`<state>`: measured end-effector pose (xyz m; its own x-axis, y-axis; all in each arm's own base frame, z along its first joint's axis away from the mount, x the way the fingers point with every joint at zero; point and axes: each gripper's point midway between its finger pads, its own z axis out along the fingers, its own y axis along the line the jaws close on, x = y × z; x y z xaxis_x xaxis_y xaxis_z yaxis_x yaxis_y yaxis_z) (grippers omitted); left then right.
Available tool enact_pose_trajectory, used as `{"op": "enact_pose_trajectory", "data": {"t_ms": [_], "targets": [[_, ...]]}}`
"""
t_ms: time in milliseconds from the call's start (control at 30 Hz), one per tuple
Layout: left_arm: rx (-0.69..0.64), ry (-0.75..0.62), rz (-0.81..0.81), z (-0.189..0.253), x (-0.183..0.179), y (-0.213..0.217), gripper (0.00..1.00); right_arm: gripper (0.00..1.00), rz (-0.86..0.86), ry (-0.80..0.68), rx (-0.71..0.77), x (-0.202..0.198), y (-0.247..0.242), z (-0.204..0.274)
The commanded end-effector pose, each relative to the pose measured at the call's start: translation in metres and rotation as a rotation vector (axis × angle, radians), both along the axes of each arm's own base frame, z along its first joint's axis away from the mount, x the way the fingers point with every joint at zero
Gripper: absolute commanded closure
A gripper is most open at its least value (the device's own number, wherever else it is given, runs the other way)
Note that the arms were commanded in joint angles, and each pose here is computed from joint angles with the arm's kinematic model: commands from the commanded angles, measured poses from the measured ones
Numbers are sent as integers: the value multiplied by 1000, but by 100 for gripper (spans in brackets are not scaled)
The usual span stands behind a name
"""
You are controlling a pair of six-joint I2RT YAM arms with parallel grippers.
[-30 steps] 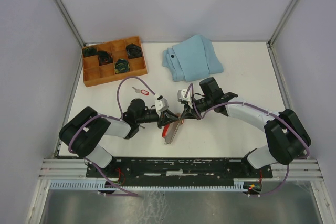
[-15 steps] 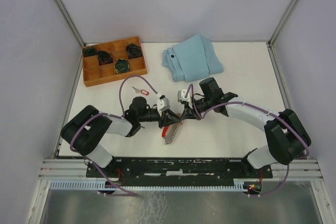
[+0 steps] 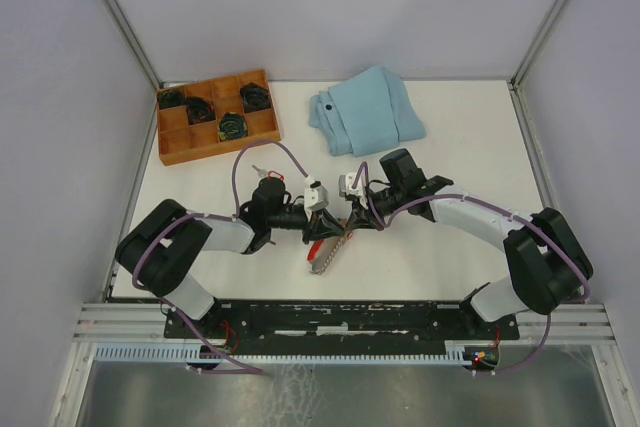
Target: Put the keys on the keyring
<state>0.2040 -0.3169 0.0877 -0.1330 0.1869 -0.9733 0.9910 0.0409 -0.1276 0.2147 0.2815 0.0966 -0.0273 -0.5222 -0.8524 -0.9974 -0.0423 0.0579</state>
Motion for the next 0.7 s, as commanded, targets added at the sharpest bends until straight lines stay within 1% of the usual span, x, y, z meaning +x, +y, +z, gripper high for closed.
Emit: {"op": "enact_pose_trajectory", "data": {"t_ms": [0, 33, 133, 200, 433, 667], "targets": [[-28, -53, -64, 14, -1, -3, 79, 99, 36, -85, 80, 8, 11, 31], [-32, -53, -62, 16, 0, -2, 78, 99, 36, -86, 79, 8, 10, 31], [-40, -67, -50, 23, 4, 1, 70, 99, 37, -91, 76, 8, 10, 31], [-34, -71, -40, 24, 7, 4, 69, 99, 37, -93, 75, 8, 10, 31], [-10, -72, -40, 21, 13, 3, 69, 99, 40, -96, 78, 8, 10, 34], [-8, -44, -62, 18, 13, -1, 74, 99, 41, -93, 81, 8, 11, 34]]}}
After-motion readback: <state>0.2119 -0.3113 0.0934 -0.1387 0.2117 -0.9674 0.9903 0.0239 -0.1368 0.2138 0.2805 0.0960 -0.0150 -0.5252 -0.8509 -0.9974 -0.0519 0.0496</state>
